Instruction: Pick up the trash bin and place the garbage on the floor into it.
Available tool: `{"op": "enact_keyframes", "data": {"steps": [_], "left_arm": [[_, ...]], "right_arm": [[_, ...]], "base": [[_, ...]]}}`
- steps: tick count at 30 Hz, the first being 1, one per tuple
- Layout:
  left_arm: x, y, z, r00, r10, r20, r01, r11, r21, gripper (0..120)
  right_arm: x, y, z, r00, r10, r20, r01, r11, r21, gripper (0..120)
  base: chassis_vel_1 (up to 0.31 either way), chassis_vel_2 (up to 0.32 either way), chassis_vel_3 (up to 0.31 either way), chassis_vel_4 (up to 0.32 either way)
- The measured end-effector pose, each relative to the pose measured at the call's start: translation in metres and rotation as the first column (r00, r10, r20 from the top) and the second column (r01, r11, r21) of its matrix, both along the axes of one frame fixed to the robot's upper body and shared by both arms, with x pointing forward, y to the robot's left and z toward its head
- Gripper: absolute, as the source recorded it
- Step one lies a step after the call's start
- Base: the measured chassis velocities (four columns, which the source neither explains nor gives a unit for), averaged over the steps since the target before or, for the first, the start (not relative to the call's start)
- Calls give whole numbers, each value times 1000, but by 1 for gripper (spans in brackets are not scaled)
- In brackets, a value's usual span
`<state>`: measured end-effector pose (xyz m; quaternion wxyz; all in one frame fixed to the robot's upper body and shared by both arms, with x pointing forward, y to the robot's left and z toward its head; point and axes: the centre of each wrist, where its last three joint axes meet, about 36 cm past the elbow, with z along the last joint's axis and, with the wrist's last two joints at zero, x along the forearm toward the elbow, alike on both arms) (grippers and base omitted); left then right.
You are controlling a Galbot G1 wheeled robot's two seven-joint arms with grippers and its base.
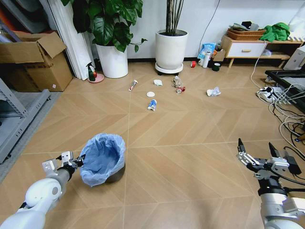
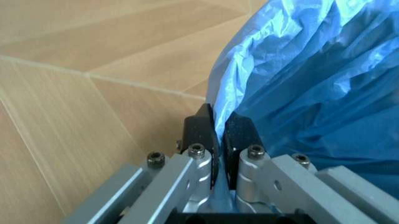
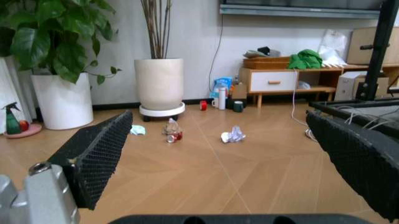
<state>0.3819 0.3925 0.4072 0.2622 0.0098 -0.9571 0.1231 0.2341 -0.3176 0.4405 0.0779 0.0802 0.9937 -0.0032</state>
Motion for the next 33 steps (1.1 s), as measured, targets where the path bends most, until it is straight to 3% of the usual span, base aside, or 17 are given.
{"op": "enact_keyframes", "data": {"steps": [1, 5, 14, 33], "left_arm": [[0, 0, 0, 1000, 0, 0, 0, 1000, 0, 0], [-12, 1, 38, 999, -27, 33, 26, 999, 41, 0], [-38, 3, 71, 997, -15, 80, 9, 997, 72, 0], [-50, -1, 65, 994, 32, 104, -37, 998, 46, 0]], "right_arm": [[0, 0, 0, 1000, 0, 0, 0, 1000, 0, 100], [1, 6, -10, 1000, -8, -7, 8, 1000, -2, 100], [2, 9, -18, 1000, -21, -20, 22, 999, 27, 100], [8, 12, -26, 1000, 4, -24, -3, 999, 39, 100]], "base": [[0, 0, 0, 0], [0, 0, 0, 0], [0, 0, 0, 0], [-43, 44, 50, -45]]}}
